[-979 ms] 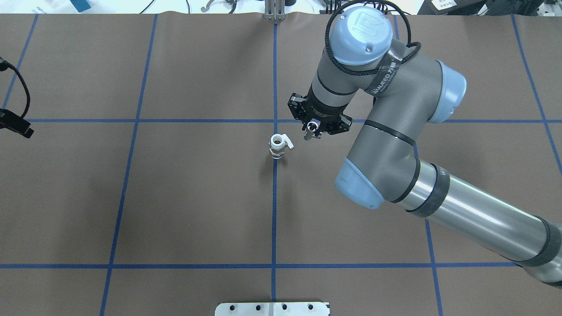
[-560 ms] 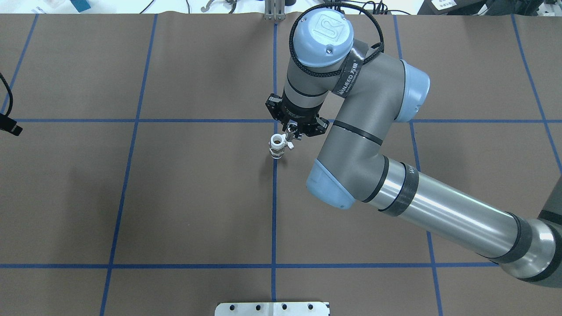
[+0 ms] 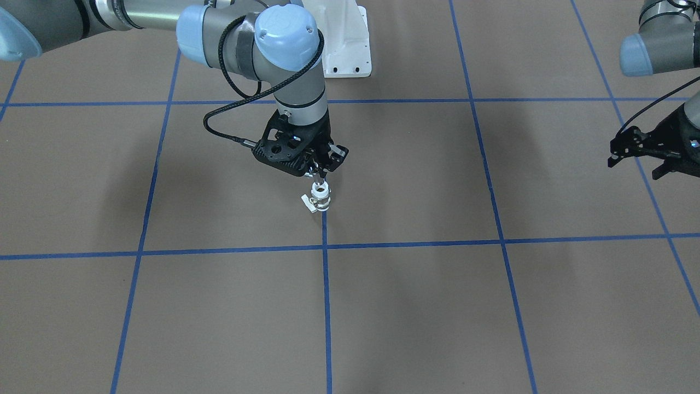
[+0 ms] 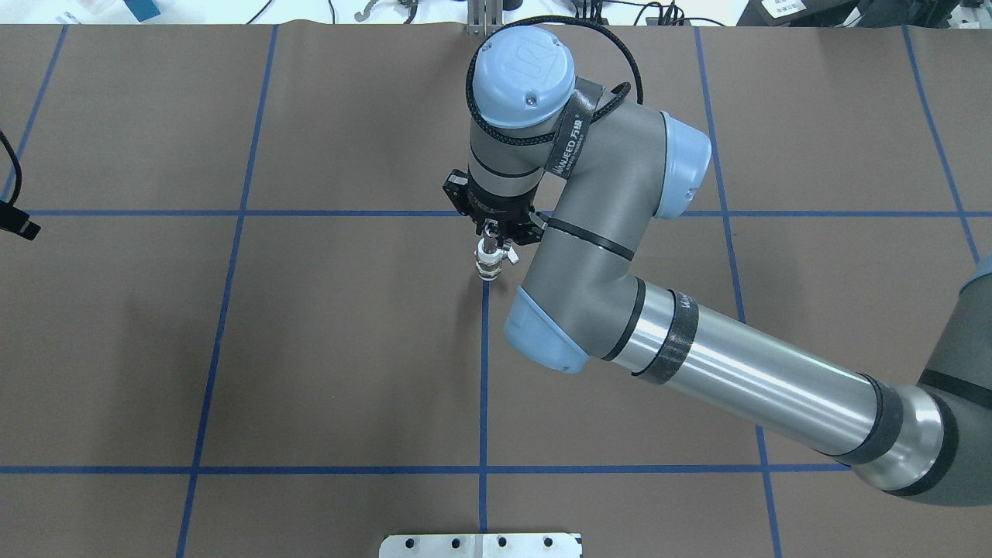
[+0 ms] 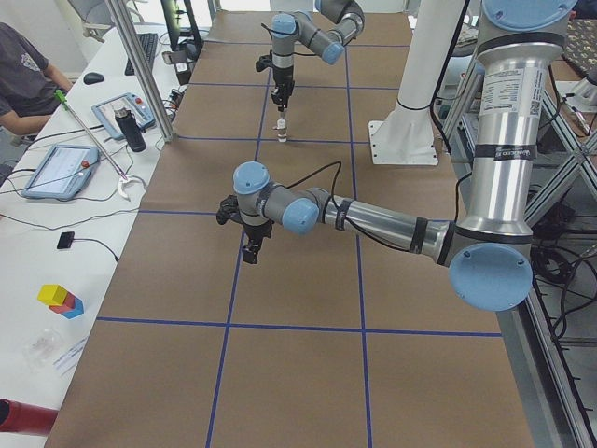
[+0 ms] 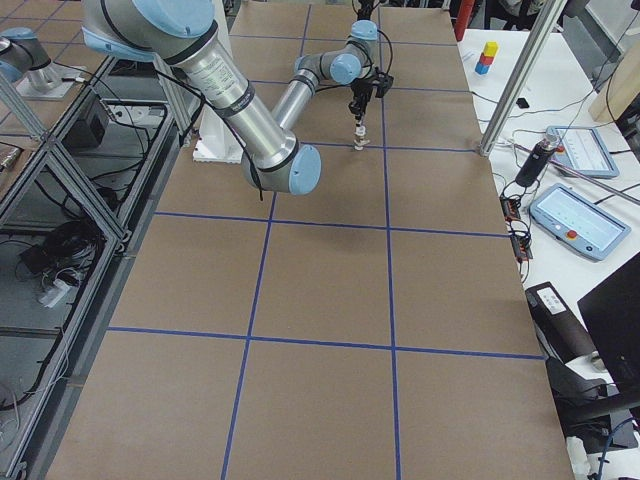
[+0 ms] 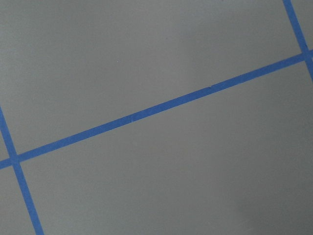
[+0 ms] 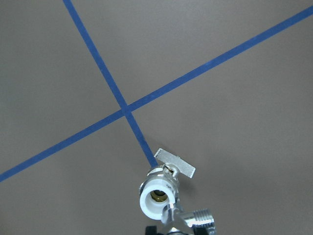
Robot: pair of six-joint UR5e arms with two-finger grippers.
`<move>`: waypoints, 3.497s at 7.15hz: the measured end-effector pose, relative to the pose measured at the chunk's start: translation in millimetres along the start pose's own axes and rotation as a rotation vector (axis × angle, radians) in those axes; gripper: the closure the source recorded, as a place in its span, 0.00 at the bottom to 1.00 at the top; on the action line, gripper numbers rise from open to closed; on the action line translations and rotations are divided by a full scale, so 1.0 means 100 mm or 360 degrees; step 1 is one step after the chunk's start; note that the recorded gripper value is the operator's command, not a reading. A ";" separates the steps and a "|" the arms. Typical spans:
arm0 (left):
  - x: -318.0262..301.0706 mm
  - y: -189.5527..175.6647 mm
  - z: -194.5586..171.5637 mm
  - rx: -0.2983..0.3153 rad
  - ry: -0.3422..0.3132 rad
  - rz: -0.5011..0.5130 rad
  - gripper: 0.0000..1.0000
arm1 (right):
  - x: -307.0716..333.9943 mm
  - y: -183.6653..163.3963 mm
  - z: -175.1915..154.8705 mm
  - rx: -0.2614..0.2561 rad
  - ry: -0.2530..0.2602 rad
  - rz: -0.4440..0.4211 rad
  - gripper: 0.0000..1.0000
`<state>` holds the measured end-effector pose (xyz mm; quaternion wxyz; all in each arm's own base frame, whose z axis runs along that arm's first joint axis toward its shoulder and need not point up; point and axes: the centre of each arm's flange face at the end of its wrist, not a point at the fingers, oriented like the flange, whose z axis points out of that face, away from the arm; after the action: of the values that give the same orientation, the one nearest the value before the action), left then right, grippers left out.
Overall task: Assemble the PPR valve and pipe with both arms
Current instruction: 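Lower the fitting into the valve top and press it in with the right gripper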
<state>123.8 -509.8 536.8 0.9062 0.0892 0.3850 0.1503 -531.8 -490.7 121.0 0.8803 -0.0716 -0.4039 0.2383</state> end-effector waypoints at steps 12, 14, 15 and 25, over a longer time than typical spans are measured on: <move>0.01 -0.01 0.00 0.0002 0.0000 -0.0005 0.00 | -0.12 0.00 0.13 0.0042 -0.0011 -0.0014 1.00; 0.02 -0.01 -0.01 0.0004 0.0000 -0.0004 0.00 | -0.13 0.00 0.19 0.0035 -0.0029 -0.0016 1.00; 0.02 -0.01 -0.01 0.0005 0.0000 -0.0004 0.00 | -0.12 0.01 0.18 0.0030 -0.0037 -0.0022 1.00; 0.10 -0.02 -0.10 0.0022 0.0009 0.0006 0.00 | 0.04 -0.02 0.18 0.0027 -0.0024 -0.0016 1.00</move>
<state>123.3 -507.7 522.3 0.9042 0.0957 0.3884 0.1497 -541.5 -491.8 136.4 0.8790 -0.0602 -0.4089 0.2377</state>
